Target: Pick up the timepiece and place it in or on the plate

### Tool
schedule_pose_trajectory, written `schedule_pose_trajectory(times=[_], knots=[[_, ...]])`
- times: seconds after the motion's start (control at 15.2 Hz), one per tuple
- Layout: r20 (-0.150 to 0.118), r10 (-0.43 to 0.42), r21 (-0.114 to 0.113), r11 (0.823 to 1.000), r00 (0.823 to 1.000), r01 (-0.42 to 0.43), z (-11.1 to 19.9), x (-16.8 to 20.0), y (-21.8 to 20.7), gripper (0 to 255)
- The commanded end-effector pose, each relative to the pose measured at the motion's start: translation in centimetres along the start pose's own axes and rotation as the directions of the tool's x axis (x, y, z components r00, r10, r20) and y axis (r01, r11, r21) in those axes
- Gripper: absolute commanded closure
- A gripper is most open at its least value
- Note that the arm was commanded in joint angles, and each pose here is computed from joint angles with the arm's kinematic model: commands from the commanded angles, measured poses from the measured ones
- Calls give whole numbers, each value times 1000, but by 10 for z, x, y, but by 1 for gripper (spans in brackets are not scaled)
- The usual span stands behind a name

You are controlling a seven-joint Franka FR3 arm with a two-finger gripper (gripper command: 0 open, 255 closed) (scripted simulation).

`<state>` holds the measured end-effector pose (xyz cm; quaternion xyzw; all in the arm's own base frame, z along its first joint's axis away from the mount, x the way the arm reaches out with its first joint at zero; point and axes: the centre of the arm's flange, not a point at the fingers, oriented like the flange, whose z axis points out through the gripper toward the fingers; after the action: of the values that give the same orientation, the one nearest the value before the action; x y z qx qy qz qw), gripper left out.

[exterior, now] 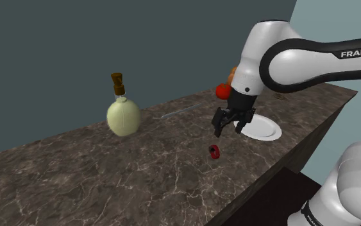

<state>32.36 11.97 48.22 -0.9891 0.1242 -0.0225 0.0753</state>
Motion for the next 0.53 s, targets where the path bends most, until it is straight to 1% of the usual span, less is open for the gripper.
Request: schedule_pose_trajectory(times=[0.0,0.07,0.13,0.46], knots=[[6,22,30,999,1000,-22,20,-3,-12,0],[9,32,44,999,999,-32,30,-3,-19,0],[11,37,51,998,999,-37,34,-4,-23,0],[11,37,51,998,999,-37,61,-4,-24,0]])
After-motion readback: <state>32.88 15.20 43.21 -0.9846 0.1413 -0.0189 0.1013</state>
